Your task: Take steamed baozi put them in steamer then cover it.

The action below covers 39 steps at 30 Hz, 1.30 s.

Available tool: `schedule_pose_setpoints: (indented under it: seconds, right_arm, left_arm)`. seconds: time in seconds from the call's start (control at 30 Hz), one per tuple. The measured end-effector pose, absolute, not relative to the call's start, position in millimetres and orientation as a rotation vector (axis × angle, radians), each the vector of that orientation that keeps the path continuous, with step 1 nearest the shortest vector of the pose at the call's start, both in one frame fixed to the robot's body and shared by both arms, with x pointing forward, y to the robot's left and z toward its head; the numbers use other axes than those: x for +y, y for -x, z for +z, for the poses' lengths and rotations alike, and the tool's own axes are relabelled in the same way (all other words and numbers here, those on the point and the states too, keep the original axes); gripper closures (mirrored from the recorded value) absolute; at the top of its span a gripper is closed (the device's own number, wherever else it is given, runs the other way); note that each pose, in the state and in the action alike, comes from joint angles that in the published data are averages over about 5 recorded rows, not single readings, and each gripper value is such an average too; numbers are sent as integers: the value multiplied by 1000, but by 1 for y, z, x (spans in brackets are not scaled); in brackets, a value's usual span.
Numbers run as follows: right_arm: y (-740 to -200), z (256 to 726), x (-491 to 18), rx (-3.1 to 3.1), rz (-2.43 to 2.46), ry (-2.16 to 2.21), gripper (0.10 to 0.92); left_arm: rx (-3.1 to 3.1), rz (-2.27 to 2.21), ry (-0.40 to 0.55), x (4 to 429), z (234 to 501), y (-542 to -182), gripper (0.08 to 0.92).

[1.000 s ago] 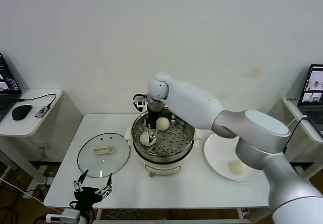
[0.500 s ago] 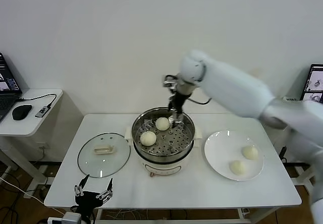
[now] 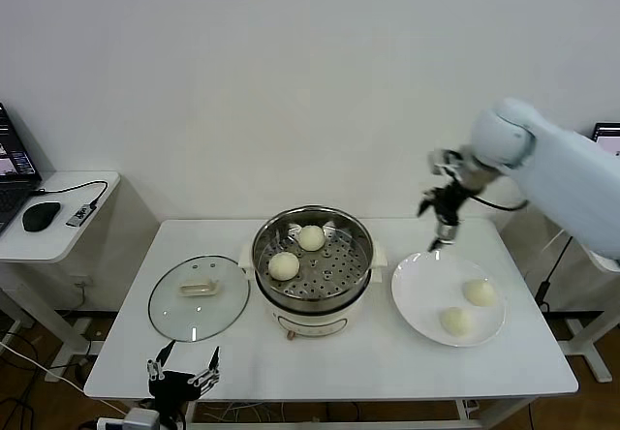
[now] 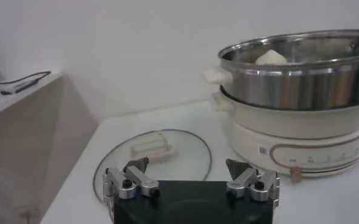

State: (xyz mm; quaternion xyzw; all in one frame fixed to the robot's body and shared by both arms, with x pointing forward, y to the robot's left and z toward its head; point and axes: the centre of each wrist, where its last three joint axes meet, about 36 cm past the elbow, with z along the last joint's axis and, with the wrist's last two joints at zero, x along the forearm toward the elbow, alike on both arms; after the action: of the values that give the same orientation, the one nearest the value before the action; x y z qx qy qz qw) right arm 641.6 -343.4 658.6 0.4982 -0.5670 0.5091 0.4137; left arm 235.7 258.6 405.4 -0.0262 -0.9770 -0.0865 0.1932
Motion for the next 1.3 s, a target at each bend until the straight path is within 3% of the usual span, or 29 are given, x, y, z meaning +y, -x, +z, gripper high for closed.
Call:
schedule_pose_setpoints:
  seconds: [0.3,0.67,1.3]
  right_arm:
    - [-624,591,-382,-1343,1270,-1208,200]
    - [-622,523,-378,-1253,1248,-1230,200]
    - [-625,469,-370,-1201,1252,-1242,200]
  left_arm:
    - [-2730,-231,67,258,401,-236,177]
    - [-2707,-224,65,260,393,-238,177]
    - [-2686,-204,69,258,382,-240,177]
